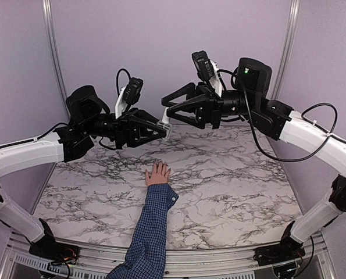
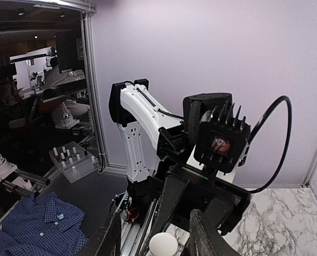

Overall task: Paint the nails
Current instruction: Screw the nail polish bottle cap onto the nail polish bottle.

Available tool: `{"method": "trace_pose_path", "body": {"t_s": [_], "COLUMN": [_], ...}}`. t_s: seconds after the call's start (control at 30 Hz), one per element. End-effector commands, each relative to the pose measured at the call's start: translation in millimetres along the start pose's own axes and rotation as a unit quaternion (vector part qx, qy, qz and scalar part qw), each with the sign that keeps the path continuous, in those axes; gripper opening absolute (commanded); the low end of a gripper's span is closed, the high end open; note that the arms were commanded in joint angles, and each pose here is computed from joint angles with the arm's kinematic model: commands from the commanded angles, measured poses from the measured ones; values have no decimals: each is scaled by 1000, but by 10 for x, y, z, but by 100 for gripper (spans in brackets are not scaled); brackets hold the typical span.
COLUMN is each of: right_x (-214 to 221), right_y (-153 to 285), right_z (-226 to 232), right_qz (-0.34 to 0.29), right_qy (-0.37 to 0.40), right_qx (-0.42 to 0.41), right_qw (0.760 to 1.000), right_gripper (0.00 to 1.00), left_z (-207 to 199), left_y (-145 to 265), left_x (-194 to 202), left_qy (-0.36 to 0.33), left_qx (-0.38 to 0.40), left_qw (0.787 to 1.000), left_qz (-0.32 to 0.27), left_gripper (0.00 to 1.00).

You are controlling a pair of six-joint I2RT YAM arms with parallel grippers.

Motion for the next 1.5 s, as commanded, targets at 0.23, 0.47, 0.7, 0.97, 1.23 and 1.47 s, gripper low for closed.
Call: {"method": "trace_pose_path", "body": {"t_s": [0.23, 0.47, 0.7, 0.97, 1.23, 1.47], "right_x": [-75, -59, 10, 69, 397, 624], "right_y": [-102, -101, -102, -123, -115, -81], "right_z": [103, 94, -8, -283, -777, -1048], "right_qz": [-9, -7, 8, 20, 65, 81], "right_qy": [11, 7, -3, -28, -95, -124], "right_qx": [-25, -19, 16, 87, 224, 318], "right_qw": [1000, 1000, 1000, 996, 968, 936], "right_gripper": [23, 10, 3, 0, 0, 0], "left_z": [-77, -17, 101, 331, 703, 1098], "left_y": [-31, -6, 117, 227, 408, 482], "left_x": [-145, -239, -497, -634, -689, -614], "left_qy": [-23, -39, -81, -110, -137, -145], "left_qx": [14, -12, -88, -175, -315, -429], "left_qw": [1000, 999, 988, 967, 918, 867], "left_qz": [-11, -35, -97, -146, -197, -210], "left_gripper": [0, 0, 0, 0, 0, 0]}}
Point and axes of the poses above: each gripper's point midway between its finger pads, its own y axis back along the fingers, its own z axis along the line the jaws close on, x = y × z, the point moved 2 cm from there along y, back along the fingers, and after that the axes turned 14 degrees about y, right-handed, at the moved point
